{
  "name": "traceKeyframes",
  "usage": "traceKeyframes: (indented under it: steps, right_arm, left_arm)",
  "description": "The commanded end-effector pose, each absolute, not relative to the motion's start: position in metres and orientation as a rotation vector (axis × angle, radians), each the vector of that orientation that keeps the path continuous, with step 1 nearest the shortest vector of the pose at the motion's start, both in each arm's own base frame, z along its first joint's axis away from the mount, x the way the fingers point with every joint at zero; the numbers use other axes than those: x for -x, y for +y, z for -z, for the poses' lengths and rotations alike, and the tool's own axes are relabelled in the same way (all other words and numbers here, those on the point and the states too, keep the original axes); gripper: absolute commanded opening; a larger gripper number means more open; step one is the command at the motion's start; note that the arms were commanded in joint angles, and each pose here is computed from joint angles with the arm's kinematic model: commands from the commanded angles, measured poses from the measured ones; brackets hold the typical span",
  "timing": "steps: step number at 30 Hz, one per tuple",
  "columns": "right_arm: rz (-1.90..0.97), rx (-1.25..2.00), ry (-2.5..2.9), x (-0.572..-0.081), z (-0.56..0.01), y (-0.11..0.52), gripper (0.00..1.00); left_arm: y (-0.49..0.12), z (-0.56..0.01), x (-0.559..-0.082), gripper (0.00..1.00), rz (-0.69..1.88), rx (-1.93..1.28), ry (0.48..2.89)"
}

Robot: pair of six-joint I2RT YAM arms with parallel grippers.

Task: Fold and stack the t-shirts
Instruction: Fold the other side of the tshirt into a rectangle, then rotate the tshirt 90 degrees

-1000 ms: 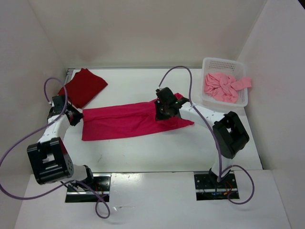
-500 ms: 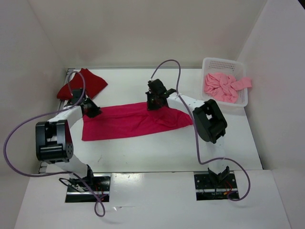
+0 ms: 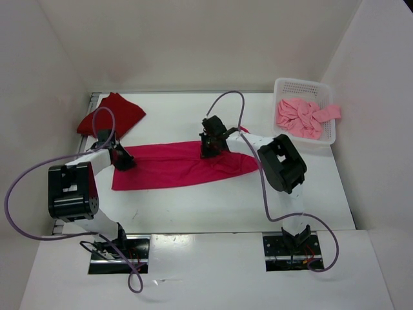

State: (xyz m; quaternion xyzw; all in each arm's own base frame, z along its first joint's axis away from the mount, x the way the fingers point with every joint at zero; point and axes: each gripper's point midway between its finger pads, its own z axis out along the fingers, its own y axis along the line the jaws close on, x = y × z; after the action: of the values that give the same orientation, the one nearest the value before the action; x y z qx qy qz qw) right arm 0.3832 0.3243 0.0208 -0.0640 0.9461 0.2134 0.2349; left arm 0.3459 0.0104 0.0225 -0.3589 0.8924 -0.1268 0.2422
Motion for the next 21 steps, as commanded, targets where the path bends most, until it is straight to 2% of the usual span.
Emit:
traceKeyframes:
  steps: [1,3,7,9,10,13,15,16,18,21]
  right_arm:
    - [-0.594,0.167,2.544,-0.379,-0.047,0.317,0.01]
    - [-0.573,0.172,2.531,-0.378,-0.054,0.312,0.03]
    - [-0.593,0.175,2.444,-0.383,-0.095,0.307,0.09]
    - [-0.593,0.139,2.440,-0.389,-0.101,0.293,0.15]
    - [-0.593,0.124,2.429,-0.392,-0.104,0.287,0.22]
    - [-0.537,0.040,2.419,-0.403,-0.105,0.256,0.28]
    - [-0.493,-0.053,2.430,-0.409,-0.098,0.225,0.28]
    - [-0.466,-0.086,2.428,-0.411,-0.097,0.212,0.16]
    - [-0.418,-0.168,2.428,-0.415,-0.089,0.180,0.08]
    - [-0.392,-0.234,2.419,-0.423,-0.085,0.162,0.06]
  left_arm:
    - [0.015,-0.028,-0.338,0.20,0.328,0.965,2.444]
    - [0.017,-0.033,-0.336,0.20,0.341,0.954,2.429]
    - [0.021,-0.080,-0.358,0.20,0.360,0.891,2.308]
    - [0.019,-0.099,-0.369,0.20,0.404,0.888,2.261]
    - [0.018,-0.105,-0.377,0.20,0.422,0.882,2.237]
    - [0.017,-0.094,-0.398,0.22,0.465,0.896,2.238]
    - [0.022,-0.083,-0.405,0.22,0.436,0.901,2.262]
    - [0.024,-0.062,-0.405,0.22,0.411,0.918,2.309]
    - [0.028,-0.045,-0.405,0.23,0.394,0.926,2.350]
    - [0.032,-0.022,-0.394,0.23,0.366,0.957,2.407]
